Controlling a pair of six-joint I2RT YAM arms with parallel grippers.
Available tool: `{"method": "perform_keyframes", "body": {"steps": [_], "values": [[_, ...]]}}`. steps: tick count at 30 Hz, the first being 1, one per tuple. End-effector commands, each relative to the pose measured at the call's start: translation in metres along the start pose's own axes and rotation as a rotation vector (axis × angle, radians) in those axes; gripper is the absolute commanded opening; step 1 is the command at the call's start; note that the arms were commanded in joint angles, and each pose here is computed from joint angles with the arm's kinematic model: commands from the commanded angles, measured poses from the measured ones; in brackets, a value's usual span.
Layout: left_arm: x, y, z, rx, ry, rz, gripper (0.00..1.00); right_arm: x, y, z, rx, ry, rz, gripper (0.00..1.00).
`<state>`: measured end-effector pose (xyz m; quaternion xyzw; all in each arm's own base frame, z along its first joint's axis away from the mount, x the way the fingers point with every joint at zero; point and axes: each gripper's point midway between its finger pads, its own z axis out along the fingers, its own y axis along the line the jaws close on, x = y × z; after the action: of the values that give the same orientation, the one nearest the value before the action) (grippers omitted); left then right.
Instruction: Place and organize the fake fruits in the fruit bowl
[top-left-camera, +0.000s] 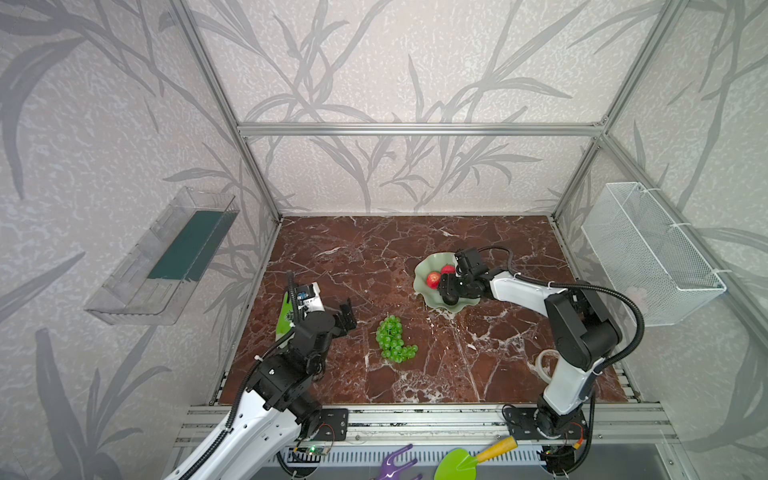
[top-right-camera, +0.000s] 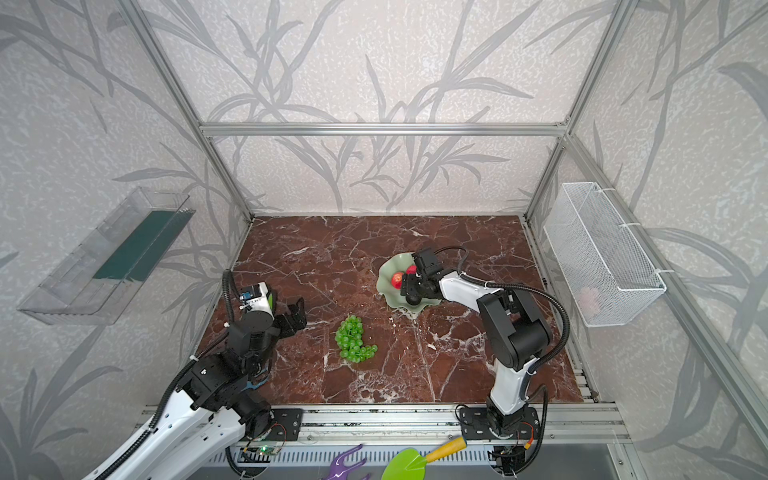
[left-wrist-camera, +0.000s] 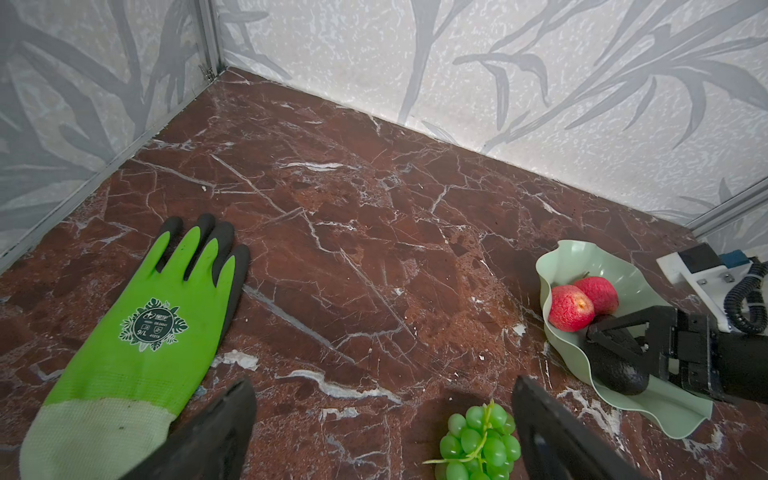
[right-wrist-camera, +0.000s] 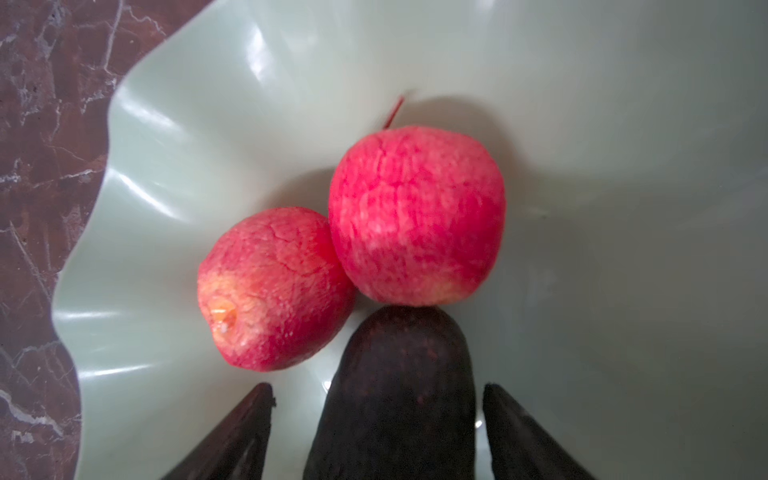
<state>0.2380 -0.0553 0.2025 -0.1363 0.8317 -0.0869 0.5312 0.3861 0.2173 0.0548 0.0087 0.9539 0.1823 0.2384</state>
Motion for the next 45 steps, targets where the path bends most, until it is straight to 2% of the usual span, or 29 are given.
{"method": "perform_keyframes", "body": {"steps": [1, 5, 10, 14, 16, 19, 25, 27, 35, 45], "values": [[-0.012, 0.006, -0.006, -0.028, -0.035, -0.007, 0.96, -0.033, 0.022, -0.043, -0.054, -0.103, -0.017, 0.82], [-0.012, 0.007, -0.006, -0.035, -0.036, 0.004, 0.96, -0.036, 0.033, -0.076, -0.096, -0.164, -0.034, 0.85], [-0.014, 0.010, -0.011, -0.038, -0.042, 0.026, 0.96, -0.014, 0.066, -0.110, -0.249, -0.270, -0.132, 0.91], [-0.023, 0.010, -0.018, -0.033, -0.062, 0.052, 0.96, 0.025, 0.108, -0.129, -0.362, -0.335, -0.307, 0.96], [-0.028, 0.010, -0.022, -0.029, -0.069, 0.067, 0.96, 0.053, 0.139, -0.142, -0.425, -0.422, -0.445, 0.99], [-0.031, 0.011, -0.028, -0.024, -0.071, 0.078, 0.96, 0.087, 0.165, -0.145, -0.464, -0.426, -0.558, 0.99], [-0.032, 0.024, -0.043, -0.024, -0.100, 0.044, 0.96, 0.140, 0.196, -0.125, -0.489, -0.374, -0.654, 0.99], [-0.032, 0.031, -0.048, -0.032, -0.113, 0.029, 0.96, 0.146, 0.199, -0.114, -0.479, -0.356, -0.645, 0.99], [-0.030, 0.046, -0.063, -0.043, -0.128, 0.006, 0.96, 0.159, 0.203, -0.073, -0.426, -0.310, -0.594, 0.99], [-0.030, 0.049, -0.066, -0.054, -0.124, 0.011, 0.96, 0.169, 0.192, -0.019, -0.286, -0.251, -0.570, 0.99]]}}
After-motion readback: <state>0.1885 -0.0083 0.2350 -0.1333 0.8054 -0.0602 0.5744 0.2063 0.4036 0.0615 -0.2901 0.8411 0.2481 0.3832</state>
